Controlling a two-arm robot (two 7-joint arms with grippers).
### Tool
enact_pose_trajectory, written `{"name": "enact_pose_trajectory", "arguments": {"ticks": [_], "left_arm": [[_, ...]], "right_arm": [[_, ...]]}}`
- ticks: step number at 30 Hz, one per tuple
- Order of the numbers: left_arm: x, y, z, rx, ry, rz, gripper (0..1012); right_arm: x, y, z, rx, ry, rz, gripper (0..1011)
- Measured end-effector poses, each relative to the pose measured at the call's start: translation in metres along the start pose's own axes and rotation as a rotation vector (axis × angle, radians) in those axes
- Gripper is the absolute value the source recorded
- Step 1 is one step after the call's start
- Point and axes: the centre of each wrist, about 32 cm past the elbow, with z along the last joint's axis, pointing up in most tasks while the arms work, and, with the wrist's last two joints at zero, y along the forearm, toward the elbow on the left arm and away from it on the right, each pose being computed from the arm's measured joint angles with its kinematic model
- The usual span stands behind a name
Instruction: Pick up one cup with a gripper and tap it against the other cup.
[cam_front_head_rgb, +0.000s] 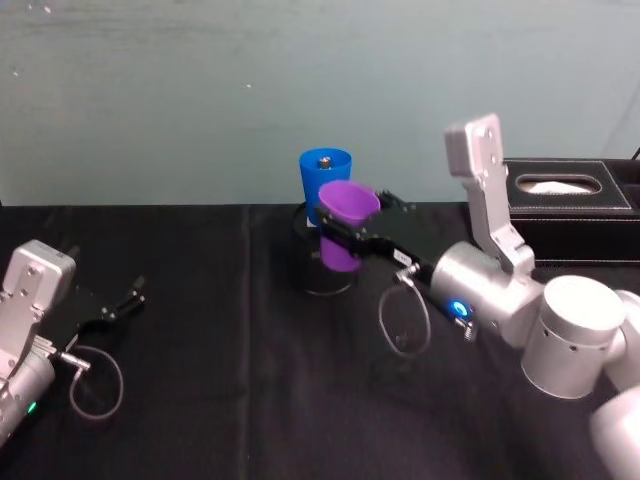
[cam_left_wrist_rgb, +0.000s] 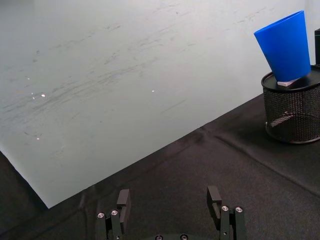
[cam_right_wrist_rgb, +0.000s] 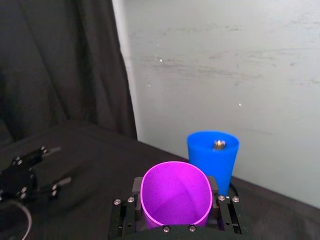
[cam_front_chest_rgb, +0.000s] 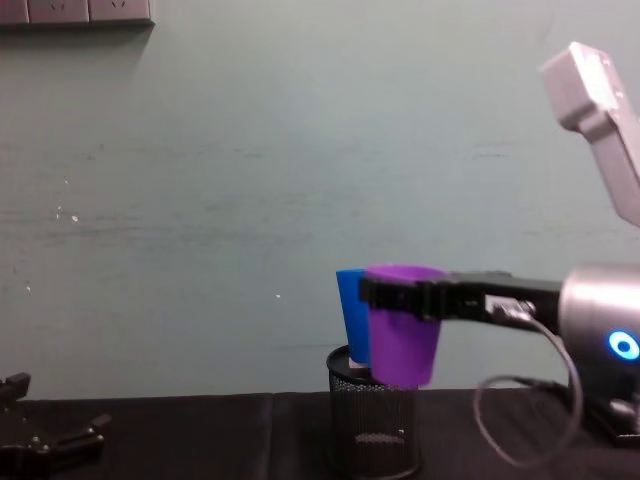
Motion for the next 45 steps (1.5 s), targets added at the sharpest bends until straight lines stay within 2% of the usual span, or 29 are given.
{"name": "enact_pose_trajectory", "arguments": {"ticks": [4,7,11,16,24,32,45], "left_arm": [[0.0,0.0,0.0,0.0,0.0,0.0,1000],[0.0,0.0,0.0,0.0,0.0,0.0,1000],[0.0,0.0,0.0,0.0,0.0,0.0,1000],[0.0,0.0,0.0,0.0,0.0,0.0,1000],[0.0,0.0,0.0,0.0,0.0,0.0,1000],[0.0,0.0,0.0,0.0,0.0,0.0,1000],[0.0,0.0,0.0,0.0,0.0,0.0,1000]], "right_arm": [[-0.005,-0.016,-0.013,-0.003,-0.013,0.011,737],[-0.008,-0.022,-0.021,-0.004,-0.024,0.015,737],[-0.013,-0.032,-0.038,-0.007,-0.038,0.01,737],[-0.018,-0.037,-0.06,-0.017,-0.057,-0.009,737],[-0.025,-0.038,-0.083,-0.04,-0.059,-0.022,737],[-0.028,-0.037,-0.096,-0.049,-0.06,-0.036,737],[-0.029,-0.036,-0.104,-0.06,-0.057,-0.04,737]]}}
